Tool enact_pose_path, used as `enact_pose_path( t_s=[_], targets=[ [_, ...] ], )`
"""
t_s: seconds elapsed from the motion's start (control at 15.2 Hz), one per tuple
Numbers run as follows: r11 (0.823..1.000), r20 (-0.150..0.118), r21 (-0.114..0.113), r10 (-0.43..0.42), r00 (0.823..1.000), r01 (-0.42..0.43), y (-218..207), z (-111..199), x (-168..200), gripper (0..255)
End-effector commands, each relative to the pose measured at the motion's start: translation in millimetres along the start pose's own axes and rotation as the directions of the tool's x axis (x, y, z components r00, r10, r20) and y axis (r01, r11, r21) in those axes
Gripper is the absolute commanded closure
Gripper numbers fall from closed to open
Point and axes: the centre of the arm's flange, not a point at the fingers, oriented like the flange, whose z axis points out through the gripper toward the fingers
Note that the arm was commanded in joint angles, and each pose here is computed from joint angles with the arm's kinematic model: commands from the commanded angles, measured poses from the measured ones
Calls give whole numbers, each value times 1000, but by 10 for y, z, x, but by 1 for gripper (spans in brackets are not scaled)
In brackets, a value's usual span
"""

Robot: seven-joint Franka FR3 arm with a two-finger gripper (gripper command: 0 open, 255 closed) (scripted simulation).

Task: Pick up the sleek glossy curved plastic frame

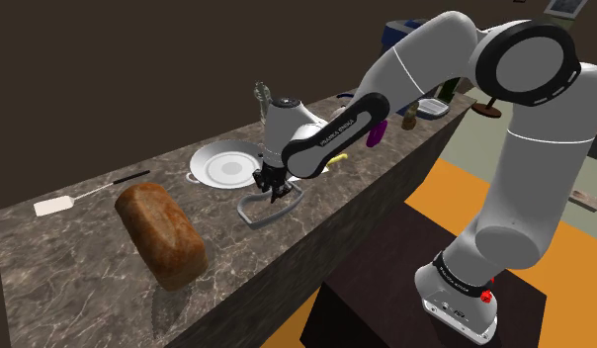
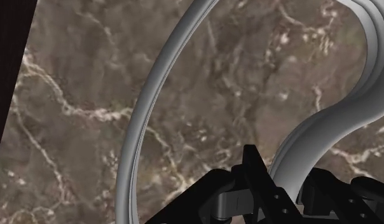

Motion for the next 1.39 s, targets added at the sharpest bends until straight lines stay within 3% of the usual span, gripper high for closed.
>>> enact_pose_path(
  t_s=[0.0, 0.2, 1.32],
  targets=[
    [1000, 1, 3, 0, 1000, 0, -6, 3, -1, 255],
    [1000, 1, 3, 0, 1000, 0, -13, 9, -4, 255],
    [1000, 1, 3, 0, 1000, 0, -70, -789, -24, 255]
  ],
)
